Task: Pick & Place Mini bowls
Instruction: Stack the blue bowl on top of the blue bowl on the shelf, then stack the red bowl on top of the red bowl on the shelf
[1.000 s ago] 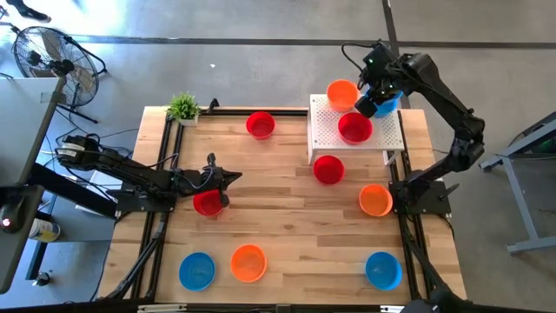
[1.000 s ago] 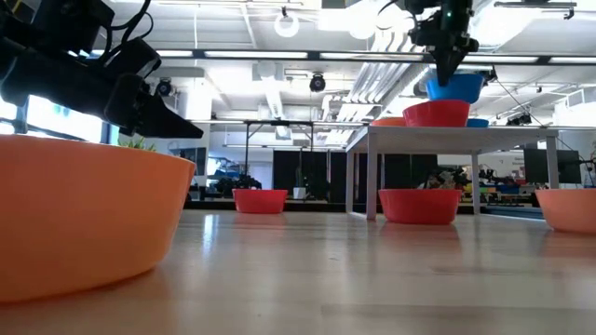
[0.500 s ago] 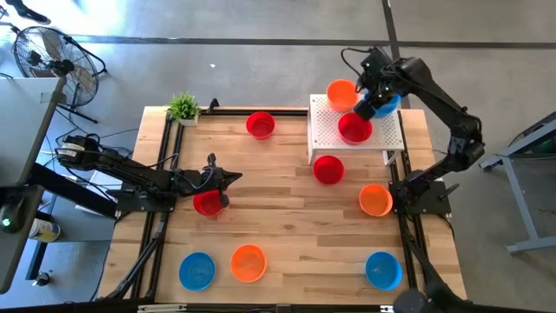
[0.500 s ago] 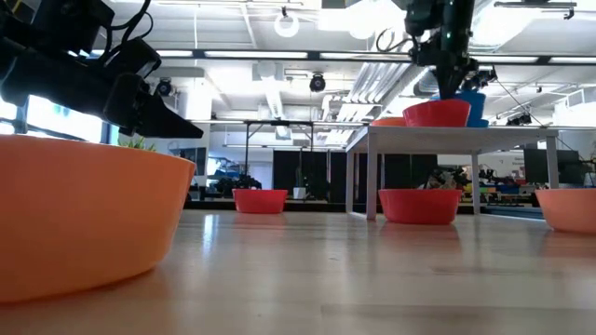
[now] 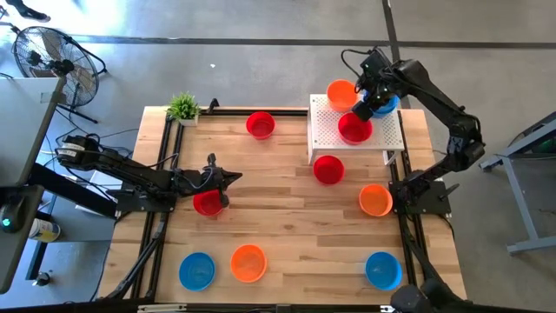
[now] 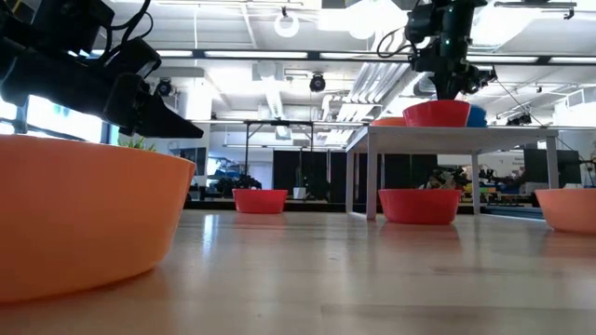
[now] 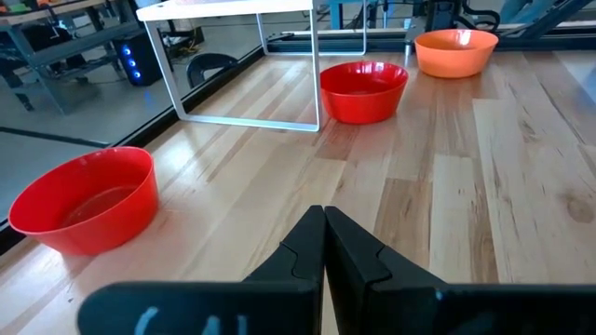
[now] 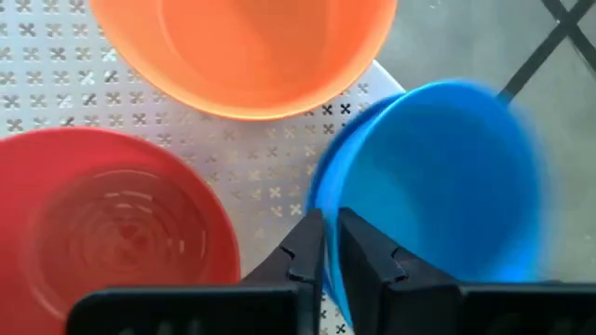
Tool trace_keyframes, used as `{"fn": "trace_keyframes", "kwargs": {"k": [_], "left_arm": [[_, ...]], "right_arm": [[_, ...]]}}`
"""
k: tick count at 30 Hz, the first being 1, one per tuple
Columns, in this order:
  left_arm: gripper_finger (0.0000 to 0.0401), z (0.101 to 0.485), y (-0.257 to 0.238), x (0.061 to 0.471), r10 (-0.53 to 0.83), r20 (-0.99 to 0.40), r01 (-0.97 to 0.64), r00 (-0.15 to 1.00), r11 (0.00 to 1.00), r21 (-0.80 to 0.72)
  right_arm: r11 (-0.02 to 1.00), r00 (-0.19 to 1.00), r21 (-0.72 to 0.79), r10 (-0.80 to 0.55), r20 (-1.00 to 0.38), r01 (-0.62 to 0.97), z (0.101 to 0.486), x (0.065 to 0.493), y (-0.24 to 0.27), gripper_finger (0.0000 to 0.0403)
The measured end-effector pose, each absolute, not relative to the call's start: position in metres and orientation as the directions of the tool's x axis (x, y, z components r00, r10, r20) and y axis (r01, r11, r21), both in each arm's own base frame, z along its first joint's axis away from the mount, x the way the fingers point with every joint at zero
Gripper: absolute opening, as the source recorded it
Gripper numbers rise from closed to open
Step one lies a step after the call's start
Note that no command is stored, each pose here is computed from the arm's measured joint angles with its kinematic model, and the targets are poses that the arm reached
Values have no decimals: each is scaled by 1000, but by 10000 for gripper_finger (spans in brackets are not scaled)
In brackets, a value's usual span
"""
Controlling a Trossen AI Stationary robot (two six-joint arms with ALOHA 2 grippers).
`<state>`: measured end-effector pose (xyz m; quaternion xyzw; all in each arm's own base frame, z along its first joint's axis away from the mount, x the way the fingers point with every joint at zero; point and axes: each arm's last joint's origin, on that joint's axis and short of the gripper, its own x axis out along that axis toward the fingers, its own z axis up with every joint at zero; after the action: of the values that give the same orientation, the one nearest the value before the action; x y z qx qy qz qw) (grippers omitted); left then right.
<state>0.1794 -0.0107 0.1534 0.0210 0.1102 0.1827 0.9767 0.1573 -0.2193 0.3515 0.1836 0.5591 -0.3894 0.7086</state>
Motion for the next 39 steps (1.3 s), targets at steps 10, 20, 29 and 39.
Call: {"fn": "trace_keyframes", "kwargs": {"k": [10, 20, 29, 39], "left_arm": [[1, 153, -11, 179, 362, -208, -353, 909, 932, 81], [1, 153, -11, 179, 363, -208, -353, 909, 932, 81], [1, 153, -11, 179, 363, -208, -353, 909, 932, 81], [1, 153, -11, 179, 363, -207, -354, 909, 932, 80]], "right_arm": [[621, 38, -221, -377, -926, 752, 353, 158, -217, 86], [645, 141, -207, -445, -884, 735, 383, 147, -179, 32], [717, 358, -173, -524, -773, 675, 411, 156, -133, 10], [815, 527, -157, -494, -692, 558, 423, 175, -101, 2]]}}
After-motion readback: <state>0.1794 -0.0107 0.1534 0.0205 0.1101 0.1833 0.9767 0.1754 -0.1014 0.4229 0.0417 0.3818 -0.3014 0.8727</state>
